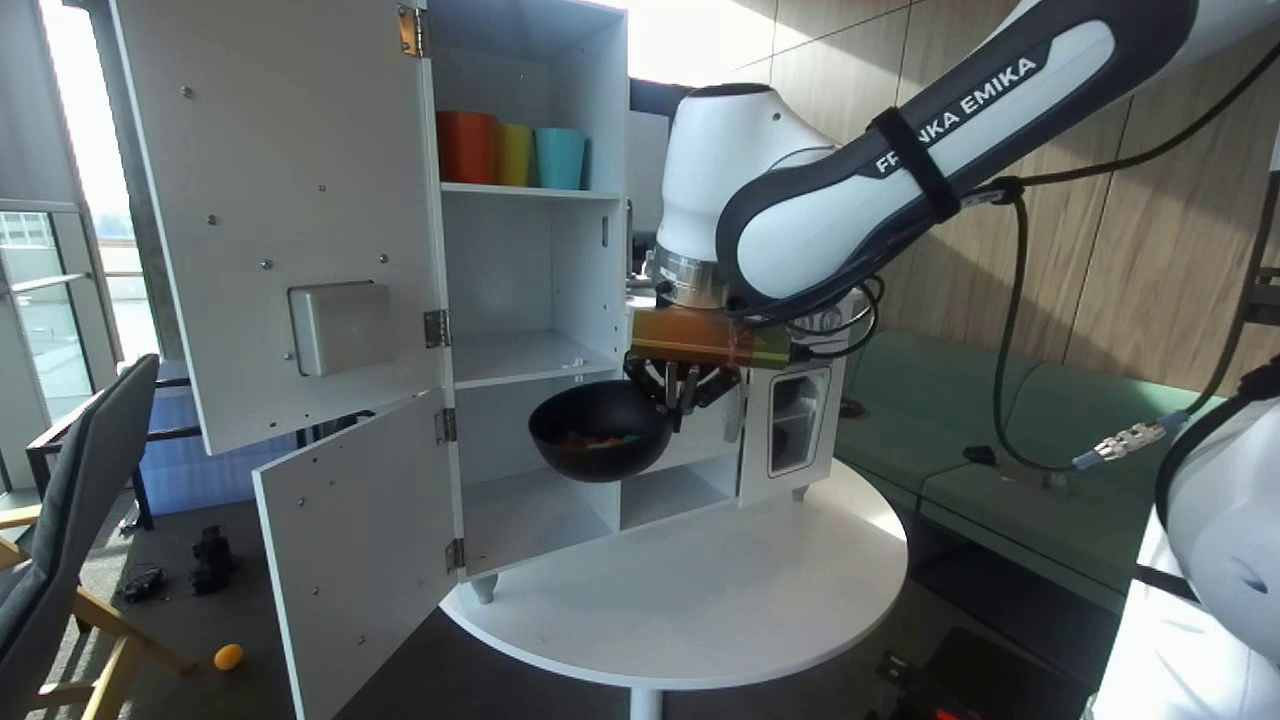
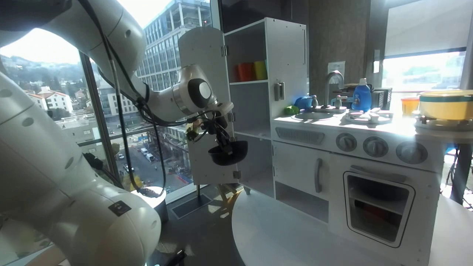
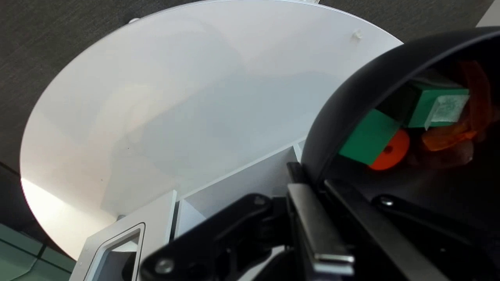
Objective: Open the bottom left cabinet door, remove the black bowl, put it in the middle left drawer and close the cabinet door of the bottom left drawer
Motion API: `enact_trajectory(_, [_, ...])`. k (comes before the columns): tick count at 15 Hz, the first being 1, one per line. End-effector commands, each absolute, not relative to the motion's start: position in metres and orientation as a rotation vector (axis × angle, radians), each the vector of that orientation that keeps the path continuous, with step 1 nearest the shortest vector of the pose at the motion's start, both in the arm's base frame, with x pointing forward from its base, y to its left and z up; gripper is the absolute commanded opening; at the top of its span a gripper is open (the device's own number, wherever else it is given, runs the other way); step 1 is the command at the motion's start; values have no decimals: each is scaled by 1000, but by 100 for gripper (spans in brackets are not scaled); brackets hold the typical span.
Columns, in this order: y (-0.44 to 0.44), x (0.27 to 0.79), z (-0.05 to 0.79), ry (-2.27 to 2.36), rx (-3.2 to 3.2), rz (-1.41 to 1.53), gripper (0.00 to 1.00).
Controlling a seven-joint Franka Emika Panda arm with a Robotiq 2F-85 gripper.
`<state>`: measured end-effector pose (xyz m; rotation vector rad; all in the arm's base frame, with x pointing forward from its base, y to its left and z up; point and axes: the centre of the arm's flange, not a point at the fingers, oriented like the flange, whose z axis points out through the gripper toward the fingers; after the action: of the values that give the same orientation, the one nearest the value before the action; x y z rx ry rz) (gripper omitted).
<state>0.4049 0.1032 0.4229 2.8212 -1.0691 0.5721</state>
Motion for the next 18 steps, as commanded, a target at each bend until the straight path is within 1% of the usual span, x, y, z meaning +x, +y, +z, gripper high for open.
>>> enact_trajectory(1, [110, 396, 481, -1022, 2854, 658, 1])
enact_trajectory(6, [136, 416, 515, -1015, 2860, 749, 1])
enact_trajectory(9, [145, 441, 523, -1035, 2849, 773, 1])
enact_trajectory(18, [114, 548, 517, -1276, 2749, 714, 1])
